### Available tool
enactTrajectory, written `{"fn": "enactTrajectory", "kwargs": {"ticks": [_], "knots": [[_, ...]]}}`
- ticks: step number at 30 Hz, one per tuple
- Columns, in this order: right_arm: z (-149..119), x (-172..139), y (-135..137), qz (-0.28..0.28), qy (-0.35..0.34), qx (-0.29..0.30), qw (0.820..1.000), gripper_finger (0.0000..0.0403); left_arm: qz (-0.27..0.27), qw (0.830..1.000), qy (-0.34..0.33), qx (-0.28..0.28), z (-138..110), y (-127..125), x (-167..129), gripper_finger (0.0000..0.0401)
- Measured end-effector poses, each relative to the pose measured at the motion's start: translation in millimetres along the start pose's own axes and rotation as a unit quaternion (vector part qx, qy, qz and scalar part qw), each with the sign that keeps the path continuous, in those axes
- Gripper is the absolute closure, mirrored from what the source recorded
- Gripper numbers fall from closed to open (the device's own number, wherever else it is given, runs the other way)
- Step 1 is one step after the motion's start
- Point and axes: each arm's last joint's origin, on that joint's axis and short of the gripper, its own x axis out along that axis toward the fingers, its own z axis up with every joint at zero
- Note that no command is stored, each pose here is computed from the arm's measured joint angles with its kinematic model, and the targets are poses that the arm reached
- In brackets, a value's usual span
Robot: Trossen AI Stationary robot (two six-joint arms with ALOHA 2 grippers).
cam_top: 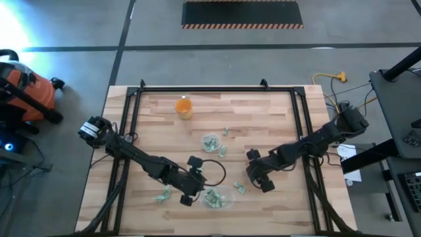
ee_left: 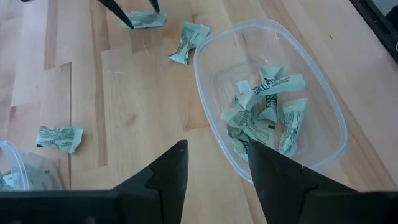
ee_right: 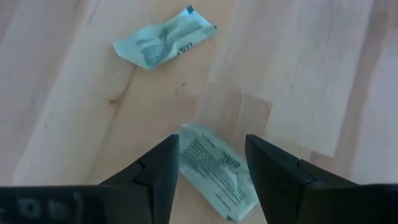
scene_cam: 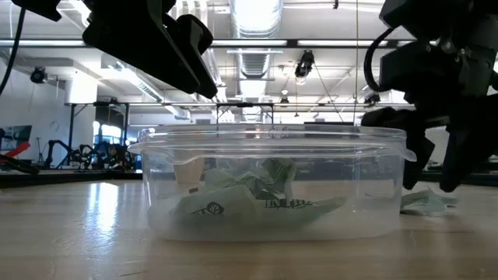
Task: Pick and place Stevia / Truvia into bins
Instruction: Put the white stevia packet into the top transparent bin
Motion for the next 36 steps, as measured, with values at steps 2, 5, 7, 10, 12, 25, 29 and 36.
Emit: {"fn": "enactTrajectory", "kwargs": {"ticks": [2,5,7,10,12,25,29,36], "knots": [[-1.5,4.9,-0.2,-0.001,0.009,0.001,1.000,0.0227,0.000,1.000,0.000,0.000,-0.2,0.0,0.1,0.0249],[-2.7,11.3,-0.5,-0.001,0.018,0.002,1.000,0.0227,0.000,1.000,0.001,0.000,-1.0,-0.1,0.3,0.0249],[-3.0,13.4,-0.5,-0.002,0.022,0.004,1.000,0.0227,0.000,1.000,0.003,0.001,-1.8,0.0,0.6,0.0249],[-3.5,14.5,-0.6,-0.002,0.024,0.005,1.000,0.0233,0.000,1.000,0.006,0.002,-4.4,-0.1,1.5,0.0249],[-3.5,14.4,-0.7,-0.002,0.024,0.005,1.000,0.0244,0.001,1.000,0.008,0.002,-5.6,0.0,2.0,0.0249],[0.8,13.7,-0.9,-0.012,0.019,-0.008,1.000,0.0381,0.001,1.000,0.013,0.003,-8.7,0.1,3.0,0.0249],[4.8,11.8,-0.6,-0.013,0.016,-0.013,1.000,0.0393,0.001,1.000,0.014,0.004,-9.6,0.0,3.1,0.0249],[18.5,-2.0,-0.9,-0.039,-0.012,-0.022,0.999,0.0394,0.003,1.000,0.020,-0.001,-10.6,1.1,-0.5,0.0249]]}}
